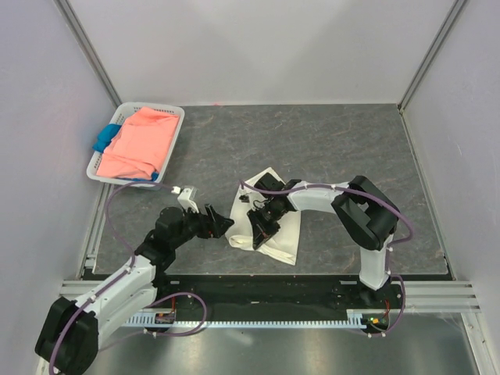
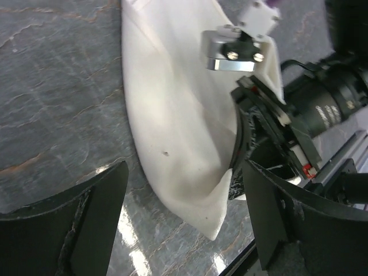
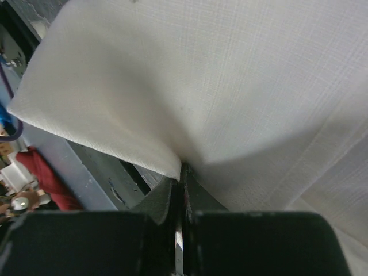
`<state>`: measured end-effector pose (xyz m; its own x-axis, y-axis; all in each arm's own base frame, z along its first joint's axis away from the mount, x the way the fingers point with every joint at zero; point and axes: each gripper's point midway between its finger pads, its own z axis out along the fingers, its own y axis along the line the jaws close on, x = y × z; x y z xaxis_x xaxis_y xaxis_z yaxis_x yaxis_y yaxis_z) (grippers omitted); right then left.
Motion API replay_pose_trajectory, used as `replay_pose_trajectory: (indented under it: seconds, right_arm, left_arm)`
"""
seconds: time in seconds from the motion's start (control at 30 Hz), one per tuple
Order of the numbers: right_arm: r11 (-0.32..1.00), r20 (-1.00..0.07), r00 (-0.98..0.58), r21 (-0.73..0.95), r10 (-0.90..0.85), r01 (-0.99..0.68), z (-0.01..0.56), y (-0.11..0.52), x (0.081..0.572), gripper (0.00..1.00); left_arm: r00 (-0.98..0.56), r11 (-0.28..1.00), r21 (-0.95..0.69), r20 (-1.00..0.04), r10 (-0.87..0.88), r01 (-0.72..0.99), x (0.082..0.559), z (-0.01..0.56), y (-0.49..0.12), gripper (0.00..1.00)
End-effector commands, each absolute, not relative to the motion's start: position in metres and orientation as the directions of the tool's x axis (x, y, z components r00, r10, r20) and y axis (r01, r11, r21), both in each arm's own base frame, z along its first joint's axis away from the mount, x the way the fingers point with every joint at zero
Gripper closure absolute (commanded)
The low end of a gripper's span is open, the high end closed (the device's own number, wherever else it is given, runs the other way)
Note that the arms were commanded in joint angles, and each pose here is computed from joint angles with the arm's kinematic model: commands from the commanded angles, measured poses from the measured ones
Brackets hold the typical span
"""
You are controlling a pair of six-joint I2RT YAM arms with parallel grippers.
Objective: Fold the napkin, place the utensils inside, and roll it up
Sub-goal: Roll the napkin with the utensil
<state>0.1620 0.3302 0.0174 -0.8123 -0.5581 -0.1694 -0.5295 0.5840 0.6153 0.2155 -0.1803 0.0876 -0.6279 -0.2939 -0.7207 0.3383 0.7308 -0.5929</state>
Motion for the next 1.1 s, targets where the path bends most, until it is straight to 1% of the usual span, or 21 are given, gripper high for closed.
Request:
replay_pose_trajectory:
  seconds: [0.0, 0.1, 0.27, 0.4, 0.5, 0.6, 0.63, 0.7, 0.73, 0.8, 0.83, 0.9, 0.93, 1.0, 1.03, 1.07]
  right_arm:
    - [0.529, -0.107, -0.827, 0.722, -0.552, -0.446, 0.022, 0.334, 0.162, 1.0]
    - [0.532, -0.076, -0.842, 0.744, -0.534, -0.404, 0.018, 0.331, 0.167, 1.0]
    - [0.531, -0.036, -0.858, 0.772, -0.513, -0.35, 0.012, 0.325, 0.174, 1.0]
    - [0.533, -0.026, -0.863, 0.776, -0.505, -0.336, 0.009, 0.324, 0.176, 1.0]
    - [0.537, -0.022, -0.865, 0.776, -0.501, -0.331, 0.008, 0.324, 0.178, 1.0]
    - [0.539, -0.018, -0.868, 0.778, -0.497, -0.324, 0.007, 0.323, 0.179, 1.0]
    - [0.542, -0.013, -0.869, 0.777, -0.494, -0.32, 0.006, 0.322, 0.18, 1.0]
    - [0.538, -0.012, -0.87, 0.782, -0.493, -0.315, 0.007, 0.323, 0.181, 1.0]
    - [0.537, -0.01, -0.872, 0.784, -0.49, -0.311, 0.007, 0.323, 0.182, 1.0]
    - [0.537, -0.011, -0.875, 0.786, -0.484, -0.307, 0.009, 0.324, 0.184, 1.0]
    - [0.534, -0.017, -0.876, 0.787, -0.481, -0.309, 0.01, 0.324, 0.186, 1.0]
    - [0.53, -0.019, -0.88, 0.792, -0.475, -0.303, 0.014, 0.325, 0.188, 1.0]
    - [0.526, -0.026, -0.882, 0.794, -0.47, -0.304, 0.017, 0.325, 0.19, 1.0]
    - [0.522, -0.033, -0.884, 0.796, -0.467, -0.306, 0.022, 0.326, 0.191, 1.0]
    - [0.517, -0.043, -0.885, 0.798, -0.464, -0.31, 0.026, 0.326, 0.192, 1.0]
    - [0.513, -0.053, -0.886, 0.799, -0.46, -0.314, 0.03, 0.327, 0.194, 1.0]
  left_arm:
    - [-0.538, 0.675, -0.532, -0.81, -0.232, 0.511, 0.217, 0.107, -0.199, 0.12]
    - [-0.545, 0.648, -0.509, -0.821, -0.169, 0.567, 0.209, 0.1, -0.211, 0.12]
    - [-0.506, 0.622, -0.446, -0.858, -0.09, 0.644, 0.201, 0.095, -0.226, 0.12]
    - [-0.504, 0.624, -0.424, -0.862, -0.055, 0.656, 0.2, 0.089, -0.232, 0.12]
    - [-0.509, 0.632, -0.411, -0.86, -0.031, 0.657, 0.202, 0.085, -0.236, 0.14]
    - [-0.527, 0.651, -0.402, -0.85, -0.004, 0.644, 0.204, 0.077, -0.237, 0.23]
    - [-0.532, 0.654, -0.4, -0.847, 0.005, 0.642, 0.203, 0.075, -0.237, 0.28]
    - [-0.536, 0.676, -0.391, -0.844, 0.007, 0.624, 0.207, 0.072, -0.235, 0.34]
    - [-0.543, 0.686, -0.391, -0.84, 0.006, 0.613, 0.208, 0.07, -0.233, 0.41]
    - [-0.551, 0.699, -0.389, -0.835, 0.008, 0.6, 0.21, 0.069, -0.232, 0.47]
    - [-0.558, 0.707, -0.388, -0.83, 0.012, 0.591, 0.211, 0.068, -0.231, 0.55]
    - [-0.575, 0.729, -0.384, -0.818, 0.017, 0.567, 0.213, 0.062, -0.228, 0.66]
    - [-0.59, 0.738, -0.383, -0.807, 0.025, 0.556, 0.213, 0.06, -0.228, 0.77]
    - [-0.62, 0.763, -0.379, -0.784, 0.037, 0.524, 0.215, 0.052, -0.225, 0.87]
    - [-0.629, 0.767, -0.377, -0.776, 0.045, 0.52, 0.215, 0.052, -0.225, 0.96]
    - [-0.642, 0.775, -0.376, -0.765, 0.049, 0.508, 0.215, 0.049, -0.224, 0.98]
